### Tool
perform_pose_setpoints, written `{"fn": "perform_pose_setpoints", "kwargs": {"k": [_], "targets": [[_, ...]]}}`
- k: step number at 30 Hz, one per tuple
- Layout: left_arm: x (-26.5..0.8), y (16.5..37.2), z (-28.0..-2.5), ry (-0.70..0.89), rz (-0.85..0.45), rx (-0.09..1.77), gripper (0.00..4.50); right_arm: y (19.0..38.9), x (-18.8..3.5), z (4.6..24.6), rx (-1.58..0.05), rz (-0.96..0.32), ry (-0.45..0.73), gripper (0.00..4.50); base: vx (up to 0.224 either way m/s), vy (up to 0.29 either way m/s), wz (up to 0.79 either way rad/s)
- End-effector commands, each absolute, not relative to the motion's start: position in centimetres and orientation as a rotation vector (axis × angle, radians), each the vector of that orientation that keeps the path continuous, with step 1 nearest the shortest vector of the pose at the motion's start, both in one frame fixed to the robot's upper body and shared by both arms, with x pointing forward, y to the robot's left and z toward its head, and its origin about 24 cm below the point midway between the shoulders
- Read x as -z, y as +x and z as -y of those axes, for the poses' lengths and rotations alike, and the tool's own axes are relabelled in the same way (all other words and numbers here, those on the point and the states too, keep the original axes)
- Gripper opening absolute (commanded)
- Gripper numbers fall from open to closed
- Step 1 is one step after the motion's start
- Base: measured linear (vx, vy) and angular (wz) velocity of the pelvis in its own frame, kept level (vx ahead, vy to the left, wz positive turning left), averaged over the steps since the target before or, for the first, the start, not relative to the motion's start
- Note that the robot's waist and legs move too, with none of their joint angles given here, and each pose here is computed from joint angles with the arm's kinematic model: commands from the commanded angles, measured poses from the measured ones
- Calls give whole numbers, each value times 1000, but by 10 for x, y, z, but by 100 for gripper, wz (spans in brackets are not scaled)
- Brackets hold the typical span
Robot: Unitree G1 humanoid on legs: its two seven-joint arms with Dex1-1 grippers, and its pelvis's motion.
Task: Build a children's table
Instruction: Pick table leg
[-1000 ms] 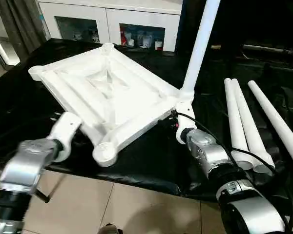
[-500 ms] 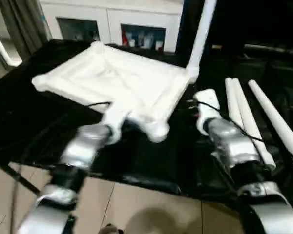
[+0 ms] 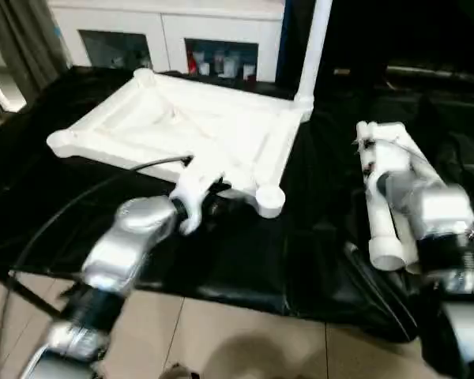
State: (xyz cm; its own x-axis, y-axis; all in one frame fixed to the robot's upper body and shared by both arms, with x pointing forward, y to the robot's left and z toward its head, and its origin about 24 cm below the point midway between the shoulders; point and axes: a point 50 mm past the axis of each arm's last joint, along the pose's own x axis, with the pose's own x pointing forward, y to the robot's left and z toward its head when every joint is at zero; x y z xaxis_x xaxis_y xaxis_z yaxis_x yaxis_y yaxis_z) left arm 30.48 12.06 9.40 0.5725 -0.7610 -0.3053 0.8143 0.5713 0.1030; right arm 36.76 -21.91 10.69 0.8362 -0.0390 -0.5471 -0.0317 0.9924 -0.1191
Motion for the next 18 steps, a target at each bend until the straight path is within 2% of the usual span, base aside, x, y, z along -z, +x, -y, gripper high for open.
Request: {"fn": "perform_pose_setpoints", "kwargs": {"k": [1,7,13,18], "targets": [[-102,297,-115,248,-225,1008,246,365,-98,222,14,-666,-122,440,0,0,0],[-103,281,-117,266,-261,1068,246,363,-90,224,30,-758,-118,440,0,0,0],[-105,281,-117,263,-268,1055,246,363,-84,225,50,-778,-101,440,0,0,0],[-105,279,-120,275,-286,1047,246,361,-82,217,1,-798,-75,440,0,0,0]]}}
